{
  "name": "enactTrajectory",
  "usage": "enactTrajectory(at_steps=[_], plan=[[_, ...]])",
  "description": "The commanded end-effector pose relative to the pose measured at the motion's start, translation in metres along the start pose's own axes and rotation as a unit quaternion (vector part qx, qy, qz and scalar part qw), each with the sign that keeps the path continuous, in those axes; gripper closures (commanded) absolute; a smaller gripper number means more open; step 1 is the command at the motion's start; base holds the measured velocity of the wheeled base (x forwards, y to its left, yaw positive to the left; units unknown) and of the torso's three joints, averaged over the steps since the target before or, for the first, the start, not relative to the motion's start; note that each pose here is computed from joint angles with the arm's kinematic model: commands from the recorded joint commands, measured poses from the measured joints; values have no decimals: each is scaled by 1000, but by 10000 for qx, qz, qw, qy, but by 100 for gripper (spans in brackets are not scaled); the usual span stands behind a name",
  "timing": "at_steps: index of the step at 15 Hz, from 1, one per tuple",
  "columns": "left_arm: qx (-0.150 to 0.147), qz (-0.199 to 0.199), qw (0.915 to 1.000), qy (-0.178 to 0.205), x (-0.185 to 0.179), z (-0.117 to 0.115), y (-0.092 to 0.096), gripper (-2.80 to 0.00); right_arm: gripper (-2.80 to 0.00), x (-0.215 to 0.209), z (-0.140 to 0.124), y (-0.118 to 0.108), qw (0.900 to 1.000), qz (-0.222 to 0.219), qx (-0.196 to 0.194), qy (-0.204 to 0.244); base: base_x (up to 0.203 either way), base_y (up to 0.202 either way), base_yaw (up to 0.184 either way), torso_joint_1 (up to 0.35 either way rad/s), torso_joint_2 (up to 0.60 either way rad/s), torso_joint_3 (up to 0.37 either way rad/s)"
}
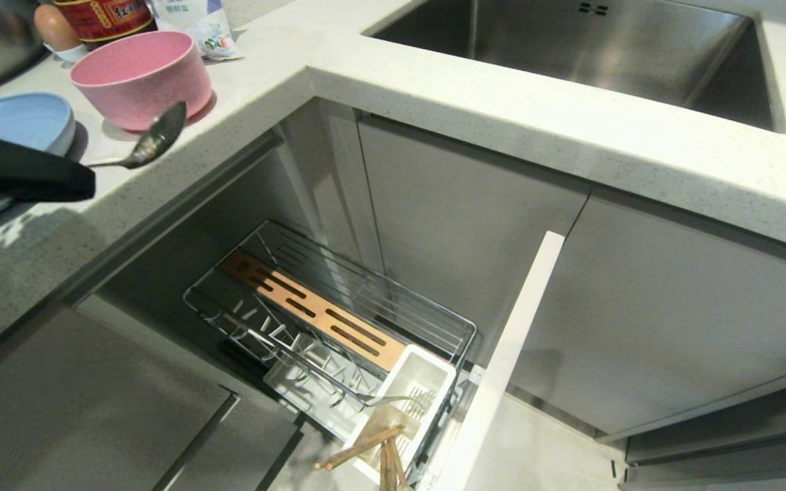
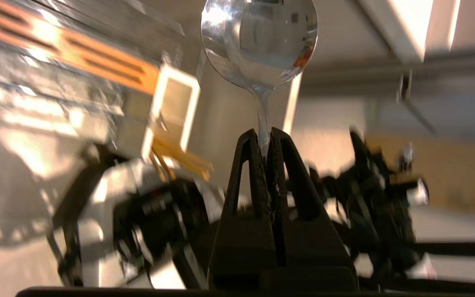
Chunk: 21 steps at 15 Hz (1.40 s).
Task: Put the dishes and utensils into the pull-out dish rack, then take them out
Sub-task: Pick up the spoon and place it in the cupboard
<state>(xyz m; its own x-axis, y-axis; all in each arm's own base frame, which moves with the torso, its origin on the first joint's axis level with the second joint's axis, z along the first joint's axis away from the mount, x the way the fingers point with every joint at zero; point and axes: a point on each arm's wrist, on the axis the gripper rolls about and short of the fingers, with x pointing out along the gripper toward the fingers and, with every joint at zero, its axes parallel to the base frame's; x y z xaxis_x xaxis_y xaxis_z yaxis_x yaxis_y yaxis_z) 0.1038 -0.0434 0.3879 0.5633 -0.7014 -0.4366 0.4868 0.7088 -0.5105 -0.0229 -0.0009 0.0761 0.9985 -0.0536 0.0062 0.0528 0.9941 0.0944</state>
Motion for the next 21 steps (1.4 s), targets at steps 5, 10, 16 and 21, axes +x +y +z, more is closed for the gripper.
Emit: enactTrajectory(at_steps=[5,10,16,21], plan=[[191,422,9853,1645,87,-13,2,0,0,0,0,0,10000,1,5,-23,0,0,0,0,0,0],[113,1042,9679,2283,138,-21,12,0,0,0,0,0,10000,0,5,-15,0,0,0,0,0,0],[-218,1555,9357,3159,196,-38,11,0,0,0,0,0,10000,1,5,-16,0,0,0,0,0,0],[-555,1788,9172,3518,231,-46,12,0,0,0,0,0,10000,-1,5,-15,0,0,0,0,0,0]])
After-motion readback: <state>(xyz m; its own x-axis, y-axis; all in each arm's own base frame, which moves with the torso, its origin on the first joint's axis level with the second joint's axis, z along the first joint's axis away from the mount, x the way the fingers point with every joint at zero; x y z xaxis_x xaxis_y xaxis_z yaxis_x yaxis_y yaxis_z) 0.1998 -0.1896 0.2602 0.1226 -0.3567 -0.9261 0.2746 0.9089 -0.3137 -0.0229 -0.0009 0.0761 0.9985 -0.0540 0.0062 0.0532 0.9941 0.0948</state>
